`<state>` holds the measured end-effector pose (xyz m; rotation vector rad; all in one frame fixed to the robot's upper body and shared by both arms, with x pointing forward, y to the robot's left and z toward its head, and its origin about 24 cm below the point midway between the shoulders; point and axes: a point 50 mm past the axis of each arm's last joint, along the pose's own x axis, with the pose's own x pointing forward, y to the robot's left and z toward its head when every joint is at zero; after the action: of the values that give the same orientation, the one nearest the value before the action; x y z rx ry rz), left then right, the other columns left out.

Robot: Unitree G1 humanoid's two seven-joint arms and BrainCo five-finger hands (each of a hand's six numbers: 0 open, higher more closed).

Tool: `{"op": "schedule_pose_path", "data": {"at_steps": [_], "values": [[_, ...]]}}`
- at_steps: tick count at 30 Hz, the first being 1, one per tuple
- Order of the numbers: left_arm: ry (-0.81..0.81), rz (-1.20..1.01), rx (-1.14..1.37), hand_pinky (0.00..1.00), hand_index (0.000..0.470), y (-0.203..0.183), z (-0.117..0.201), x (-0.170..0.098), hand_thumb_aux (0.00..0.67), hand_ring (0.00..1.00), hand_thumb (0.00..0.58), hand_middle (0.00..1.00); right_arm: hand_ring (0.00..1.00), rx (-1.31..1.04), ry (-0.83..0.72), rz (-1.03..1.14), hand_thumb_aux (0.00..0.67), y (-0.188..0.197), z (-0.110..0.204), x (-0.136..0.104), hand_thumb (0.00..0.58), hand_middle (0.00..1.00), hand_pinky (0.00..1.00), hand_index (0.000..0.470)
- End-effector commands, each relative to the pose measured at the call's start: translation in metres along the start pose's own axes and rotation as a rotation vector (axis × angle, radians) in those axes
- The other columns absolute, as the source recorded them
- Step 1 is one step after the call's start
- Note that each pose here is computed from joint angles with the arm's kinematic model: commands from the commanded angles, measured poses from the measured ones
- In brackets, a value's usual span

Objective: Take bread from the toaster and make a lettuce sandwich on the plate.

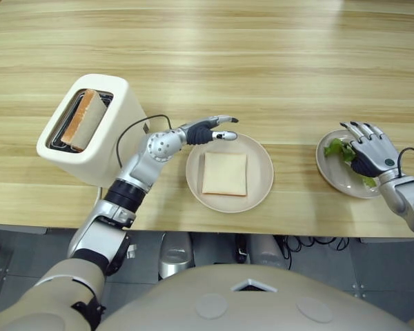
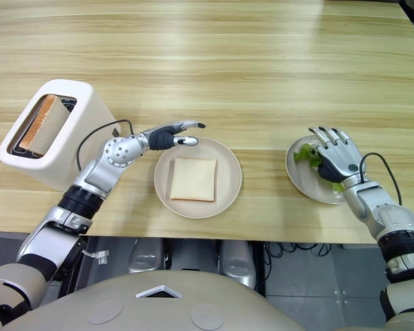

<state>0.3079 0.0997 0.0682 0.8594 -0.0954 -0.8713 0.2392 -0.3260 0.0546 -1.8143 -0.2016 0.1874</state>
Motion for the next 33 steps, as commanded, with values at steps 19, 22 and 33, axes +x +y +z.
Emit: {"op": "schedule_pose_path", "data": {"at_steps": [19, 22, 33], "values": [[-0.060, 0.464, 0.054, 0.00, 0.000, 0.119, 0.032, -0.076, 0.000, 0.00, 0.000, 0.00, 0.00, 0.252, -0.613, -0.235, 0.670, -0.060, 0.202, 0.063, 0.580, 0.00, 0.00, 0.460], [-0.086, 0.524, 0.070, 0.00, 0.000, 0.133, 0.043, -0.091, 0.000, 0.00, 0.000, 0.00, 0.00, 0.265, -0.682, -0.172, 0.670, -0.052, 0.218, 0.059, 0.580, 0.00, 0.00, 0.460], [-0.030, 0.610, 0.126, 0.00, 0.000, 0.149, 0.051, -0.140, 0.000, 0.00, 0.000, 0.00, 0.00, 0.236, -0.765, -0.019, 0.670, -0.028, 0.236, 0.055, 0.580, 0.00, 0.00, 0.460]]}}
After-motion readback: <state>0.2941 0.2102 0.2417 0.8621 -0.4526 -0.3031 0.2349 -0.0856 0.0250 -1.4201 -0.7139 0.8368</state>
